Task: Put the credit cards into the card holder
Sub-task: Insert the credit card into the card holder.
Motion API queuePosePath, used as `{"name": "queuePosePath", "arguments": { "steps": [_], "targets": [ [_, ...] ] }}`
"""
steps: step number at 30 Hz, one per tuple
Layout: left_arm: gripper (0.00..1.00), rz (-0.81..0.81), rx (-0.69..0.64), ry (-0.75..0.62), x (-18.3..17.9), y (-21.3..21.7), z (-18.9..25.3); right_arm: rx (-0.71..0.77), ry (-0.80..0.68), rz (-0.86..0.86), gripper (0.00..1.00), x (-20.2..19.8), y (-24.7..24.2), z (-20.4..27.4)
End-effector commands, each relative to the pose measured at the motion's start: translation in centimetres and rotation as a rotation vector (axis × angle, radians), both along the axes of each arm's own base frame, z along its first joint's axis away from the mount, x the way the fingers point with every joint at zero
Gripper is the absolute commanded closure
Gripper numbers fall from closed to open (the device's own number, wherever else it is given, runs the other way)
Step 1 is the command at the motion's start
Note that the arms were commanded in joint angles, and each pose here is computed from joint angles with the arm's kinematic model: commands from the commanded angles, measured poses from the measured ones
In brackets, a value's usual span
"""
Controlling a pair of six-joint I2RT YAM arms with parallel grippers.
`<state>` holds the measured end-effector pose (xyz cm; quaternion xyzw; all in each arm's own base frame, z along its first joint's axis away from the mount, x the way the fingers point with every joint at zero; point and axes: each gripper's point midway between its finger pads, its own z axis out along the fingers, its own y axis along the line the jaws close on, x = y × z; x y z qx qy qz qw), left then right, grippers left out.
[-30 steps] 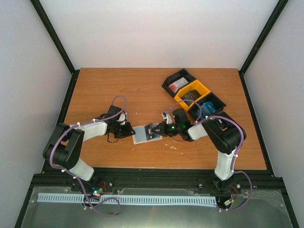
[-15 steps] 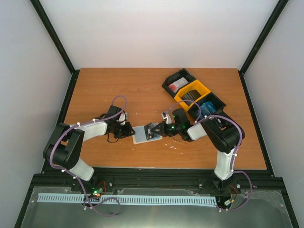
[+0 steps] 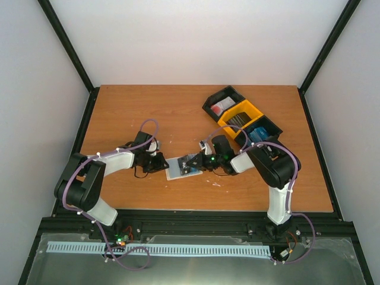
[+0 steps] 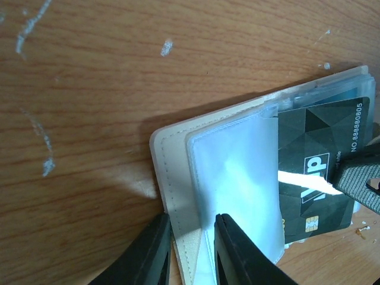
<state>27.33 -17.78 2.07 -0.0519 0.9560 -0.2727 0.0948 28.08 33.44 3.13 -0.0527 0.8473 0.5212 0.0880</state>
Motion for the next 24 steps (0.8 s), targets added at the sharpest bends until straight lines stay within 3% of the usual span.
{"name": "queuePosePath", "arguments": {
  "steps": [1,24],
  "targets": [
    [0.78,0.026,0.069,0.07,-0.9,1.0,-1.5,-0.045,0.059,-0.028,0.97,-0.2,0.1,-1.3],
    [0.78,0.033,0.027,0.086,-1.4,0.5,-1.6,-0.104,0.059,-0.165,0.97,-1.0,-2.3,-1.7]
  ]
}}
